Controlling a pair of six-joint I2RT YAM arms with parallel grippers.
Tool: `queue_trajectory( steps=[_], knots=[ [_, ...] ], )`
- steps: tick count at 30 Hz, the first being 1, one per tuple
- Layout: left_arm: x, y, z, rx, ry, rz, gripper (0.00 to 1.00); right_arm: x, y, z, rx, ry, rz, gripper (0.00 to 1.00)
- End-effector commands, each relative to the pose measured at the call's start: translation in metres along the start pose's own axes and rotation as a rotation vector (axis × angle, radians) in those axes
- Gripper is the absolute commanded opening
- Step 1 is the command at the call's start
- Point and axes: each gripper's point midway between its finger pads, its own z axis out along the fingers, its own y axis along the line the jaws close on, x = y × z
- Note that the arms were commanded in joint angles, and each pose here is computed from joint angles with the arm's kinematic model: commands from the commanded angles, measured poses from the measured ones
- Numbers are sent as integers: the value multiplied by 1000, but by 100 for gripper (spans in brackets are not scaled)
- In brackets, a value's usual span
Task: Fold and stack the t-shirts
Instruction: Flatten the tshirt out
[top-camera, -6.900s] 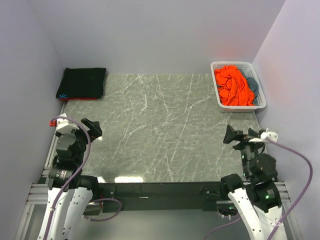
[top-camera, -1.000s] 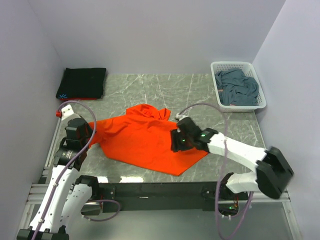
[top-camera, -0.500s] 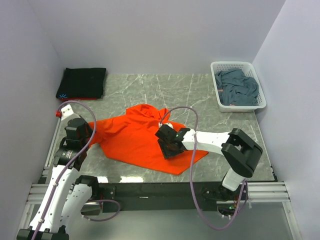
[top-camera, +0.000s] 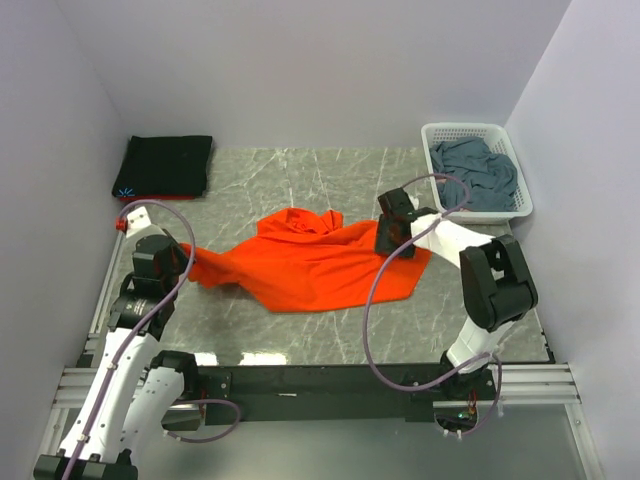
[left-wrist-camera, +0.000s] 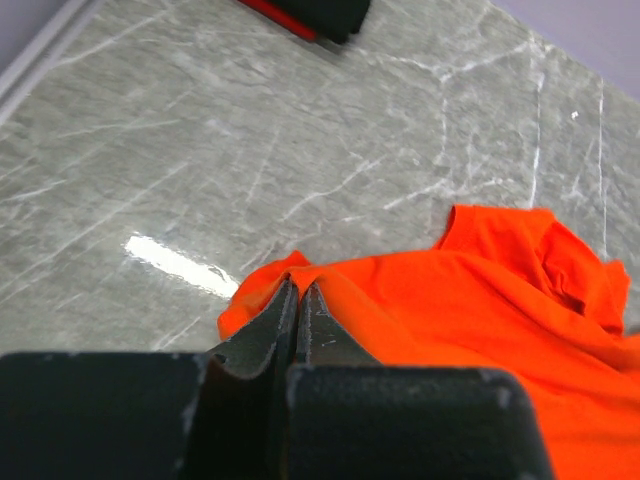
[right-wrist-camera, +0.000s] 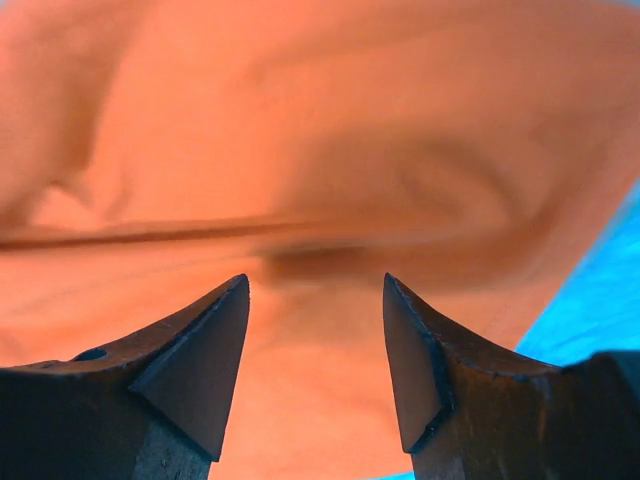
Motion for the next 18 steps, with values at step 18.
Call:
queue_trajectory(
  steps=[18],
  knots=[
    [1,-17,5,86,11,20,1,123,85,-68,-18,-217,-868,64]
  ],
)
